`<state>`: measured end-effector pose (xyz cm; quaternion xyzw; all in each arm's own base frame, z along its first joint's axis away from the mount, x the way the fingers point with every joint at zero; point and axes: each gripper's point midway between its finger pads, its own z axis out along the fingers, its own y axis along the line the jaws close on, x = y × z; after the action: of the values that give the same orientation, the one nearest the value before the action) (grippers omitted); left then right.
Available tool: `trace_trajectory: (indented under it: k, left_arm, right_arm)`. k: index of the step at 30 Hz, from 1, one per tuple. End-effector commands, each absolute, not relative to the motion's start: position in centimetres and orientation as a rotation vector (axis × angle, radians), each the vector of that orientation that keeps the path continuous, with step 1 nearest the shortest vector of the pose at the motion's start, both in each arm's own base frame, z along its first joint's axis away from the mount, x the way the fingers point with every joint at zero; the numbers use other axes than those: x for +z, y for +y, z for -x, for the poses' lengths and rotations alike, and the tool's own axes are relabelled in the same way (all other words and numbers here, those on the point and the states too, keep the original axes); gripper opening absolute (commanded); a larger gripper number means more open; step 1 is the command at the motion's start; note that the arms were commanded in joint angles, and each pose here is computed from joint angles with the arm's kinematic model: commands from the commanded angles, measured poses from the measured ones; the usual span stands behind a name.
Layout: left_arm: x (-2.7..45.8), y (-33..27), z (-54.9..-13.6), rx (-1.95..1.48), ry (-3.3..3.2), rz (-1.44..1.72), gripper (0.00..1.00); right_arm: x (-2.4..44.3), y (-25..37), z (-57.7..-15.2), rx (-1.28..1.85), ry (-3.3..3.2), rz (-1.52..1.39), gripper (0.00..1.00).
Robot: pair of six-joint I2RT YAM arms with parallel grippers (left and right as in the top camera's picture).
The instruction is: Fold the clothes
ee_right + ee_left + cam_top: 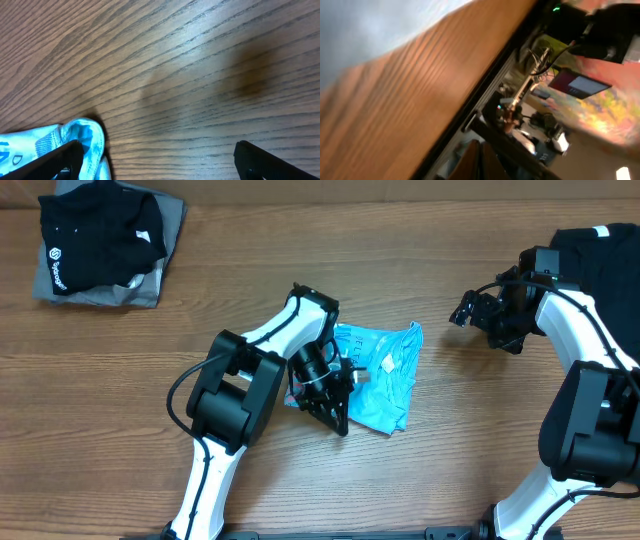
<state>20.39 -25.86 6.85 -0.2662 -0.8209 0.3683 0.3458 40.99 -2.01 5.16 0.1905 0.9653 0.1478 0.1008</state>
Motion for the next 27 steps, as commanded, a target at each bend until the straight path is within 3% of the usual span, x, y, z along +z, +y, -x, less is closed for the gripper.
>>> trace_trajectory:
  k: [1,5,7,11,17,22,27]
  left_arm:
    - [10.0,-27.2,-23.5,1.142,-2.202,0.938,0.04]
    - [9.9,-24.8,-29.0,0.911,-2.472,0.885,0.04]
    - [6.7,-20.4,-33.9,0.484,-2.766,0.563,0.04]
    - [4.8,-17.1,-37.1,0.269,-2.921,0.288,0.06]
    - [2.1,-17.4,-35.6,0.330,-2.871,0.246,0.04]
    - [2.3,-20.5,-33.4,0.544,-2.765,0.324,0.04]
    - [2.2,-20.6,-33.3,0.507,-2.777,0.346,0.04]
  right_arm:
    - [5.4,-2.1,-40.9,0.428,2.847,-0.564,1.00]
    - [5.4,-2.1,-40.7,0.429,2.854,-0.567,1.00]
    - [5.4,-2.1,-40.7,0.428,2.854,-0.567,1.00]
    - [5.4,-2.1,-40.7,0.428,2.854,-0.566,1.00]
    - [5.4,-2.1,-40.8,0.427,2.850,-0.565,1.00]
    - [5.5,-2.1,-41.0,0.427,2.843,-0.561,1.00]
    - [5.5,-2.1,-41.0,0.426,2.844,-0.562,1.00]
